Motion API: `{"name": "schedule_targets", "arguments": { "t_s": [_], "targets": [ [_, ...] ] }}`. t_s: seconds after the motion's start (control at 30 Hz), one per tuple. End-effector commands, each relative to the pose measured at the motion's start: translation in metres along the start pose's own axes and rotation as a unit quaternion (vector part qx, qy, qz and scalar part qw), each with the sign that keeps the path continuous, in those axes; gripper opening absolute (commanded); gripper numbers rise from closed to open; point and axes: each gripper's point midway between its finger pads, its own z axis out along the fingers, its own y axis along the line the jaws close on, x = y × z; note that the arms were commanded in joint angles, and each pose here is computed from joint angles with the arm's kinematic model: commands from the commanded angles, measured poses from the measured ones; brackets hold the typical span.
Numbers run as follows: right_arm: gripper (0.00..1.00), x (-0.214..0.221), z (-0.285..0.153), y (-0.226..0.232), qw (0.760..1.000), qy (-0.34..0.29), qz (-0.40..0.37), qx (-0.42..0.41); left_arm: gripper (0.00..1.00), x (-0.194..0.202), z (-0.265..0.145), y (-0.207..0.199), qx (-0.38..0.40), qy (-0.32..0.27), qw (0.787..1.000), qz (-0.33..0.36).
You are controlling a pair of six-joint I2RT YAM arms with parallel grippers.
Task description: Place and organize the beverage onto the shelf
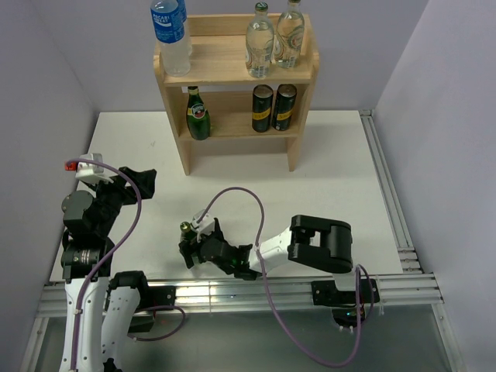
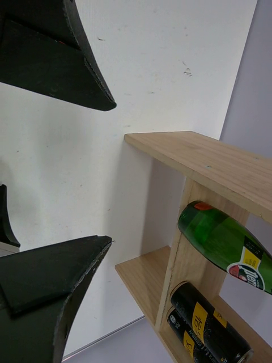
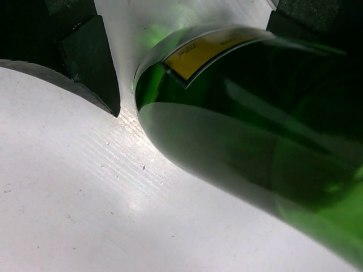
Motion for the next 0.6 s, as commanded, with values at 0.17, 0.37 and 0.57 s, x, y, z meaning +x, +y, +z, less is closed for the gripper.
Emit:
{"name": "schedule_targets", "arguments": {
  "t_s": [0.17, 0.37, 0.57],
  "targets": [
    [0.96, -0.022, 0.018, 0.003, 0.999, -0.043, 0.028, 0.002, 0.99, -0.012, -0.001, -0.008, 0.019, -0.022, 1.000, 0.007],
    [0.81, -0.016, 0.022, -0.001, 0.999, -0.044, 0.030, 0.009, 0.99, -0.011, -0.001, -0.008, 0.019, -0.021, 1.000, 0.006],
    [0.57, -0.016, 0.021, -0.007, 0.998, -0.046, 0.030, 0.017, 0.99, -0.012, -0.001, -0.008, 0.019, -0.022, 1.000, 0.007]
  ]
}}
